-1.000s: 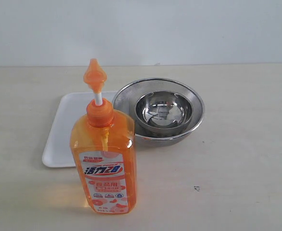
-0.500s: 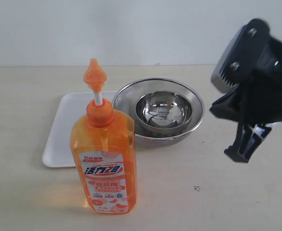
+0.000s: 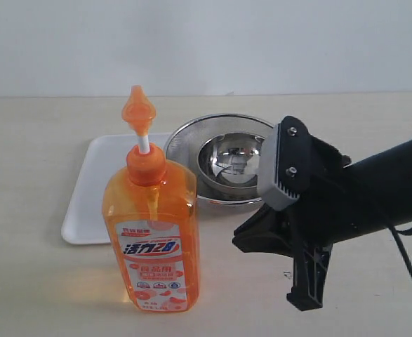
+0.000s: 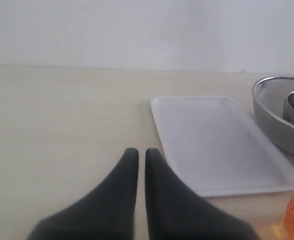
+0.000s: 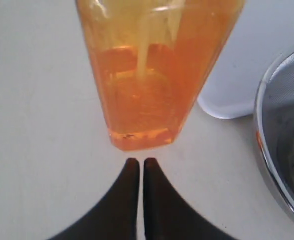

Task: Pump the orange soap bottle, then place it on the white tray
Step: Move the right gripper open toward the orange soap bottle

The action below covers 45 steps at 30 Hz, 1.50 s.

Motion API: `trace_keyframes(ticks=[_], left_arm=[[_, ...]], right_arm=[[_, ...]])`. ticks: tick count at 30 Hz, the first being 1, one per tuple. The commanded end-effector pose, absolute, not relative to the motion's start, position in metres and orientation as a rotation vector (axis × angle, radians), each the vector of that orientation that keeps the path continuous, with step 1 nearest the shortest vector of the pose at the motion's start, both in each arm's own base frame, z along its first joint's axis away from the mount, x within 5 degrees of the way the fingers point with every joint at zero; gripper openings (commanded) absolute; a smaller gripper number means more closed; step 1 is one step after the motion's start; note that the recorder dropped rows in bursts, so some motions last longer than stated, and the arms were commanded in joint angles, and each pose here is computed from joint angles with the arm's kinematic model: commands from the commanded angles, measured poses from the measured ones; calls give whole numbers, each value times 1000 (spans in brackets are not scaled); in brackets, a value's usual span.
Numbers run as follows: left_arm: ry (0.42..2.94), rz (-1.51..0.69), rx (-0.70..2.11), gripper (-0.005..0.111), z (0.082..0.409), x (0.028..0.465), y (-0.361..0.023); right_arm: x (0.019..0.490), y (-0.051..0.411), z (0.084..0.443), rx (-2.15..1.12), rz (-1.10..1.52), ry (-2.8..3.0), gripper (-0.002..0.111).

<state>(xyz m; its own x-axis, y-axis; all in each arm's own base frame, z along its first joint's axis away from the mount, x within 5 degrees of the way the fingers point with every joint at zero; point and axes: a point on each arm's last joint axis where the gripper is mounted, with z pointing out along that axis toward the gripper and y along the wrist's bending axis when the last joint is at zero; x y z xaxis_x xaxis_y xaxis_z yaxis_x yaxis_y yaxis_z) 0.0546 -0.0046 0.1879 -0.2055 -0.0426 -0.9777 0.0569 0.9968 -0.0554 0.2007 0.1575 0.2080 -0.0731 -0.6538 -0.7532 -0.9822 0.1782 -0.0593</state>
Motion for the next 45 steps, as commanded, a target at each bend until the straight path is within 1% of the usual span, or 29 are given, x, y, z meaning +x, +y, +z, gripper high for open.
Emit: trace_keyframes(ticks=[1,5,8,11,15,18,20,22,36,38,40,41,43,45], left_arm=[[1779,-100,-4,5,187,54,-5],[1779,-100,-4,5,187,54,-5],[1779,-100,-4,5,187,54,-5],[1779,-100,-4,5,187,54,-5],[1779,-100,-4,5,187,54,-5],[1779,-100,-4,5,187,54,-5],[1779,-100,-4,5,187,54,-5],[1779,-100,-4,5,187,54,-5],[1779,-100,-4,5,187,54,-5],[1779,-100,-4,5,187,54,-5],[1779,-100,-4,5,187,54,-5],[1779,-100,-4,5,187,54,-5],[1779,-100,-4,5,187,54,-5],[1779,-100,-4,5,187,54,-5]], right_arm=[[207,132,197,-1413,662,1813,0],[215,106,186,-1247,839,1862,0],[220,106,169,-1197,942,1919,0],[229,106,154,-1175,970,1976,0],[254,113,173,-1214,982,1856,0],[260,117,187,-1279,1022,1759,0],[258,120,195,-1303,1098,1688,0],[253,121,197,-1330,1154,1655,0],[252,120,196,-1350,1152,1657,1],[252,120,196,-1336,1163,1674,6],[252,120,196,-1326,1172,1687,19],[252,120,196,-1323,1174,1690,28],[253,120,195,-1310,1177,1709,51],[254,120,194,-1300,1152,1734,72]])
